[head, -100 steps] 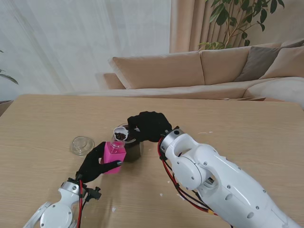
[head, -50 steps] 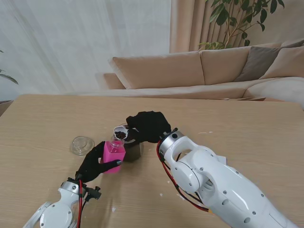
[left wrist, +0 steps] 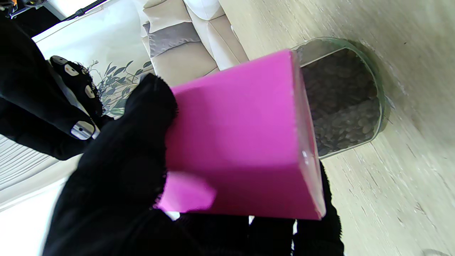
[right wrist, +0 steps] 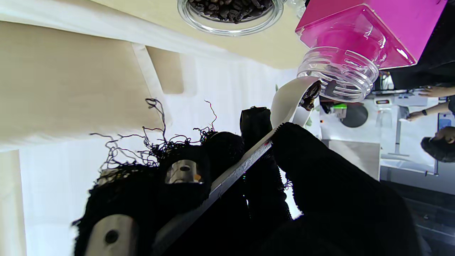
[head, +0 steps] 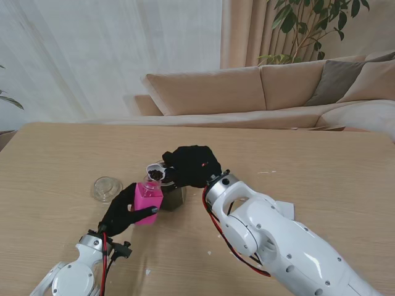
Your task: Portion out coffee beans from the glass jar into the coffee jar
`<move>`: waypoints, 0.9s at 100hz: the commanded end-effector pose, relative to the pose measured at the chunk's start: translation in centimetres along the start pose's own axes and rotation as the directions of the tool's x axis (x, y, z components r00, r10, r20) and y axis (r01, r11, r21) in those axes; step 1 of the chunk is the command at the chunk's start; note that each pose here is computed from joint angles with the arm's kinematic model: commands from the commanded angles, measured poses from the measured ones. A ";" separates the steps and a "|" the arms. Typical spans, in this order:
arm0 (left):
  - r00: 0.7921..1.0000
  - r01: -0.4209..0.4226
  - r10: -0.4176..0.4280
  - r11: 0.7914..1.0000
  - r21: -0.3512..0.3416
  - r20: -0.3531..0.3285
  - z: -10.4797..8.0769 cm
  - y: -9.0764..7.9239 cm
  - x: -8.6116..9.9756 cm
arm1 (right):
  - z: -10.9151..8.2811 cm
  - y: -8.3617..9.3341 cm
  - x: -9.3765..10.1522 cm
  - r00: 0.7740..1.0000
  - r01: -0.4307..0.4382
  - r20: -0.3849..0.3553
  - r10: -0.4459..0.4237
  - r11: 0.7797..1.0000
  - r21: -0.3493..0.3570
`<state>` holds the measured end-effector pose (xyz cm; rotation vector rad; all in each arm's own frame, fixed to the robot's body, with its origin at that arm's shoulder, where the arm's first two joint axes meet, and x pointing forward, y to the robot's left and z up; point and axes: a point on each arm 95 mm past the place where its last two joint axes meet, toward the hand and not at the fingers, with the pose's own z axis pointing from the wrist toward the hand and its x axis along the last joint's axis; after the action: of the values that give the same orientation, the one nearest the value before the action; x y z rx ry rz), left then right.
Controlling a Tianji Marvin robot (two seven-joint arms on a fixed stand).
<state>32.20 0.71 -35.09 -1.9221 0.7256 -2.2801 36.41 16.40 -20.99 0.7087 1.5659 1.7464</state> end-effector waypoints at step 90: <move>1.000 0.021 -0.021 0.999 -0.028 -0.006 0.1 0.7 0.6 | -0.5 0.2 1.1 0.991 0.133 -0.008 -0.134 0.988 -0.074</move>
<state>32.19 0.33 -34.99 -1.9314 0.7355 -2.2872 35.52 16.74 -20.91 0.5424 1.5015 1.7058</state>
